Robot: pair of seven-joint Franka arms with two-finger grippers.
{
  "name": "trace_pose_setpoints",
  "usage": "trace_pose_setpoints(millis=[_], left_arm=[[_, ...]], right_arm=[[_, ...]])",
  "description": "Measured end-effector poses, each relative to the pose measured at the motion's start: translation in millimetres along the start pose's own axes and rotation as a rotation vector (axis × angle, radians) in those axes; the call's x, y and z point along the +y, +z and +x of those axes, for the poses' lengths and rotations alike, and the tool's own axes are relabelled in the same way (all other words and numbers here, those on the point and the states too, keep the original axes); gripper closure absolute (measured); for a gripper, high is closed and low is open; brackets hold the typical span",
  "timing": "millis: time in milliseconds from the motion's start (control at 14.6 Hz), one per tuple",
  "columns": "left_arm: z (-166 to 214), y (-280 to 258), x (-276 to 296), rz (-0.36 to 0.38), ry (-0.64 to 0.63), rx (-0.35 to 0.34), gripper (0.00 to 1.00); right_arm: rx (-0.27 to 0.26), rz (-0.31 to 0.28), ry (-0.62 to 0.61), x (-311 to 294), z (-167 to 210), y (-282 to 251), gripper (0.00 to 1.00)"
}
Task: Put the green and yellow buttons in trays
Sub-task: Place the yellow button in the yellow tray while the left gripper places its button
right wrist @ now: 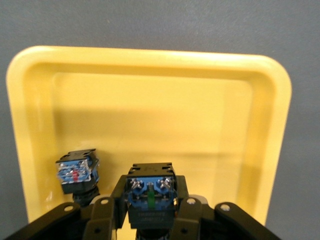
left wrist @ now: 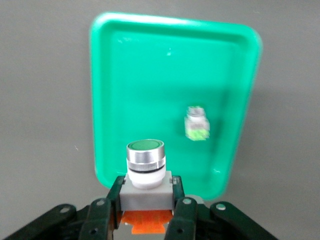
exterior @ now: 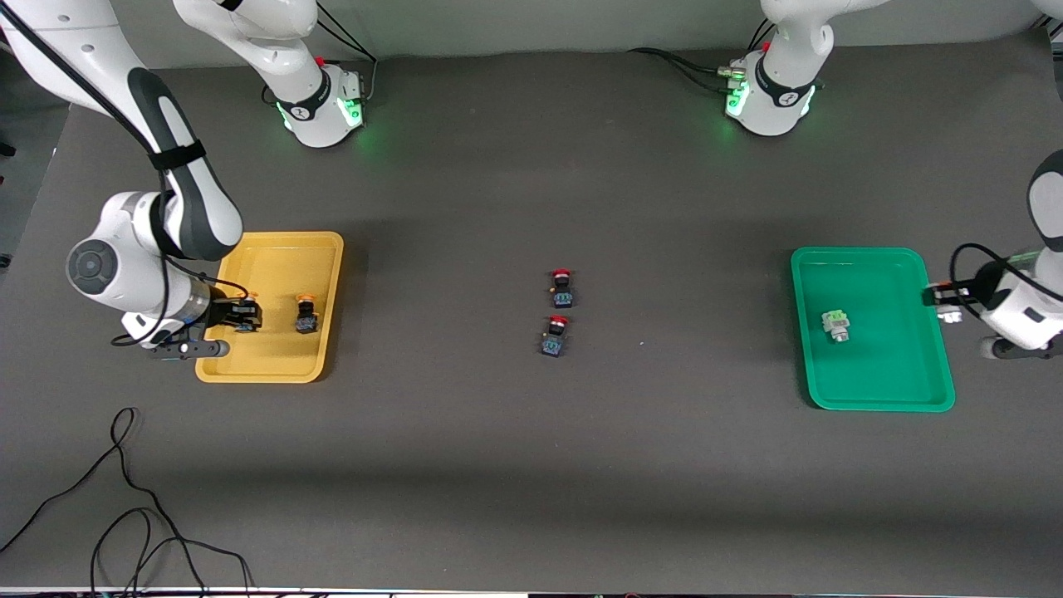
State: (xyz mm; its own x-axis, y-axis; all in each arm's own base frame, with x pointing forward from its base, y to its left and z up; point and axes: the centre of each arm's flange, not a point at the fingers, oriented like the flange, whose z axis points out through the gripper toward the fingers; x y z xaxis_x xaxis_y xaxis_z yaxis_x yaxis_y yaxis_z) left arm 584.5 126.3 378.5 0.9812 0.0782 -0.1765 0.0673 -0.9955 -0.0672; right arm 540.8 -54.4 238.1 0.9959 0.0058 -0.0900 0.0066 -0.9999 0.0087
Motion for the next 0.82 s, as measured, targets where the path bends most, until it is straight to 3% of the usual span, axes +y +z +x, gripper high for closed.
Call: trace_pose_setpoints(millis=[205, 342, 479, 547, 684, 821], left_arm=[[-5.3, 102.2, -8.7, 0.017, 0.038, 0.071, 0.59], [-13.1, 168.4, -4.0, 0.004, 0.053, 0.081, 0.59], [-14.9, 195.1, -8.9, -0.005, 0.061, 0.068, 0.59], [-14.4, 194.7, -11.8, -0.005, 0.065, 0.069, 0.59], [-12.1, 184.5, -15.0, 0.0, 0.072, 0.077, 0.44], [-8.0, 167.0, -17.7, 0.007, 0.088, 0.067, 0.21]], right_arm=[[0.019, 0.003, 0.004, 1.9, -0.2, 24.6, 0.59], [0.021, 0.004, 0.009, 4.3, 0.0, 39.2, 0.59], [0.02, 0.004, 0.011, 5.6, 0.3, 42.0, 0.56], [0.026, 0.003, 0.011, 6.1, 1.6, 38.9, 0.5], [0.048, -0.001, 0.011, 6.6, 5.4, 22.3, 0.32], [0.054, -0.007, 0.009, 6.2, 8.3, -17.1, 0.11]])
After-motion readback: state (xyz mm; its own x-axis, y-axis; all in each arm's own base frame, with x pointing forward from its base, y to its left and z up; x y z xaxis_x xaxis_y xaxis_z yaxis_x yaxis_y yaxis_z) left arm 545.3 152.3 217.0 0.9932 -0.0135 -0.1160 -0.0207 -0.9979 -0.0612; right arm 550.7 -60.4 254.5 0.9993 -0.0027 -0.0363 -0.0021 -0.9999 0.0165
